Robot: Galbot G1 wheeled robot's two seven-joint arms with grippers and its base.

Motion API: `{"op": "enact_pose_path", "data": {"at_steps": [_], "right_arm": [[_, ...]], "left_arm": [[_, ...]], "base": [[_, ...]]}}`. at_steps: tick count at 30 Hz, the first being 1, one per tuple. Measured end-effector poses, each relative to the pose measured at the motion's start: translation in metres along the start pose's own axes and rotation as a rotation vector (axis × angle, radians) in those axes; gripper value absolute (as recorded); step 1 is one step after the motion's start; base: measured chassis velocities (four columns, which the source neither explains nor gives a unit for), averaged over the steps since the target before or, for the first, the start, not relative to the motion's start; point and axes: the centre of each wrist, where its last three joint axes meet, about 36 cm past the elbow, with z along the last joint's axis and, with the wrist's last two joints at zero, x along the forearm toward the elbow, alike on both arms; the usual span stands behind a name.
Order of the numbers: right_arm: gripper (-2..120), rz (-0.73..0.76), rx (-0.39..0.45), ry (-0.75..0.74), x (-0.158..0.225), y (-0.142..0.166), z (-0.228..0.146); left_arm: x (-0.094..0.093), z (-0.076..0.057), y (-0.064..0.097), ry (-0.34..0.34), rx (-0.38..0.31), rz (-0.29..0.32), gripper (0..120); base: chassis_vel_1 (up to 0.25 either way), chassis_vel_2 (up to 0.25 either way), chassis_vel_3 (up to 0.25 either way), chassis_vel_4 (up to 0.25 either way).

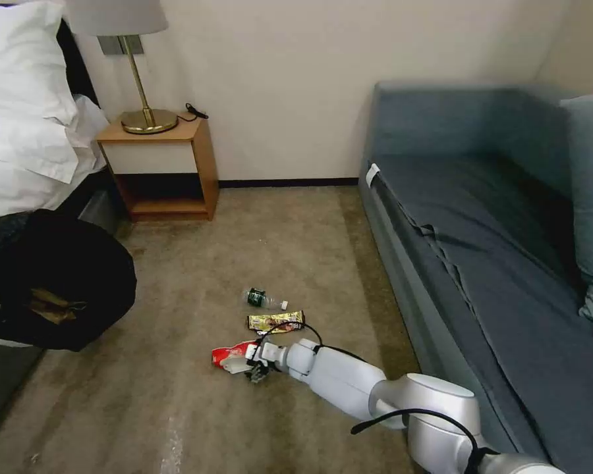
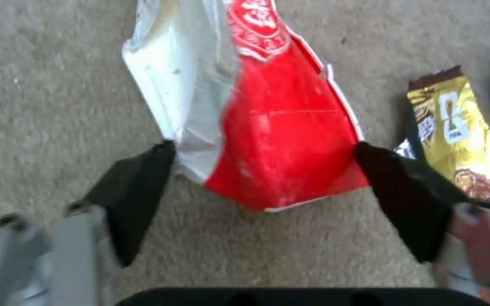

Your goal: Pick up the trash bin, then pick up the garbage on the floor and place it into the trash bin.

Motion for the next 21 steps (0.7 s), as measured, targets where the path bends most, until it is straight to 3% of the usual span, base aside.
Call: {"op": "enact_pose_path", "data": {"at_steps": [4,8,21], "right_arm": [[72,0.001,0.001,0.005,0.002,-0.006,0.007],[50,-0.009,-0.008,0.013,0.003,-0.009,0.023],[7,-0.011,-0.022,0.02,0.003,-0.007,0.029]], "left_arm": [[-0.001,-0.001,-0.002,-0.004,0.005,0.003,5],[-0.001,0.002,-0.005,-0.004,0.019,0.012,5],[-0.007,0.008,-0.001,0.0,0.023,0.013,5]], "base": [[0.0,0.0,0.0,0.0],[0.0,0.0,0.0,0.0],[0.0,0.0,0.0,0.0]]}}
